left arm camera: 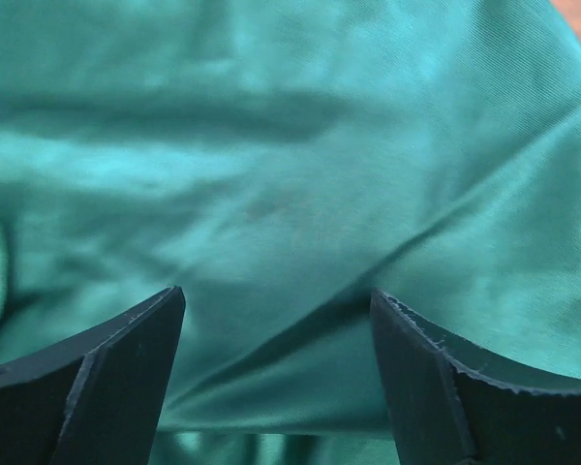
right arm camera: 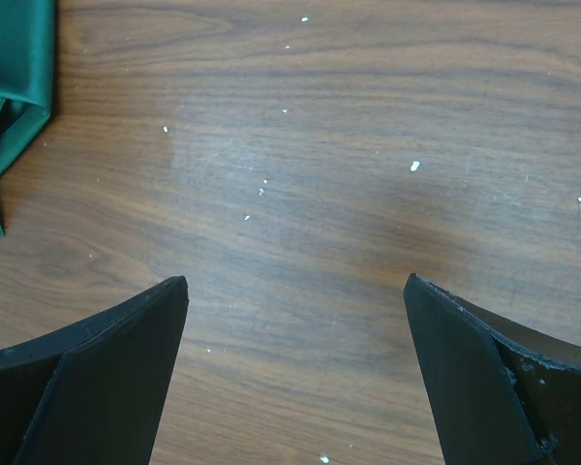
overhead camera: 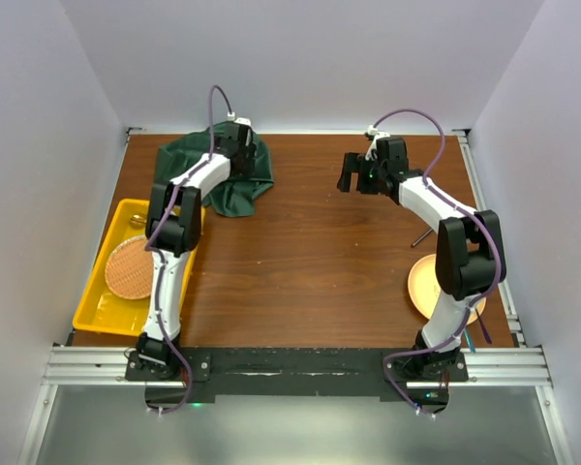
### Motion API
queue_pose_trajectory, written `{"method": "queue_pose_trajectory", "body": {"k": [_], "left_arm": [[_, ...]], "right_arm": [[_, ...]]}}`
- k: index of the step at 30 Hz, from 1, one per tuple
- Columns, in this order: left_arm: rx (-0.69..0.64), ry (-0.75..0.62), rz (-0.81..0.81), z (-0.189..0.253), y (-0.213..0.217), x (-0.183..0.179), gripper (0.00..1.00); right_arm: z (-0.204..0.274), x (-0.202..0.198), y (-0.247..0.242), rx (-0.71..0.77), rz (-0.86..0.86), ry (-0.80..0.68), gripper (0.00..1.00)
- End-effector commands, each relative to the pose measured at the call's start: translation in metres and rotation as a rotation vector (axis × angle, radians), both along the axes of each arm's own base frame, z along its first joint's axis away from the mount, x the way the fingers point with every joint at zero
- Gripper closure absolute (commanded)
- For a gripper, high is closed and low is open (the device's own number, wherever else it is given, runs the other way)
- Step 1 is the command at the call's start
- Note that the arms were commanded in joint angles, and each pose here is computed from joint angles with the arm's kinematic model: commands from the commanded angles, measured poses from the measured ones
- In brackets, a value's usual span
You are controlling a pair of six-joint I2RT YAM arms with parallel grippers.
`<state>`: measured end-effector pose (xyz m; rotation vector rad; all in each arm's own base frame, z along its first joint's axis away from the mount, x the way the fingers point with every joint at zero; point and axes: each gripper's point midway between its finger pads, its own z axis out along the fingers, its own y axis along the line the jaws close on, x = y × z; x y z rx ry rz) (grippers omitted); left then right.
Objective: Fold the napkin, place the utensils inside, and roll it up
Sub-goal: Move the napkin to the centre of the board
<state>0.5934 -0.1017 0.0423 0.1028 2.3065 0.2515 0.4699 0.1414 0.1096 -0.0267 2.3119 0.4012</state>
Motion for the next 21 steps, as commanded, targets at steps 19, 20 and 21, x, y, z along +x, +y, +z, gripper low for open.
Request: {"method": "queue_pose_trajectory", "body": {"k": [19,20,21], "left_arm": [[-0.592,0.214,-0.340,0.008,-0.152,-0.192,0.93],[-0.592,0.186,-0.396,0.026,-0.172,-0.215,0.93],[-0.588,0.189,-0.408,0.026,-0.178,-0.231,0.93]], "right_arm": [[0.011,-0.057,0.031,-0.066,0.072,0.095,0.02],[0.008,-0.063,0.032,-0.068,0.076,0.108,0.02],[0.006,-0.068,0.034,-0.068,0.078,0.118,0.02]]}}
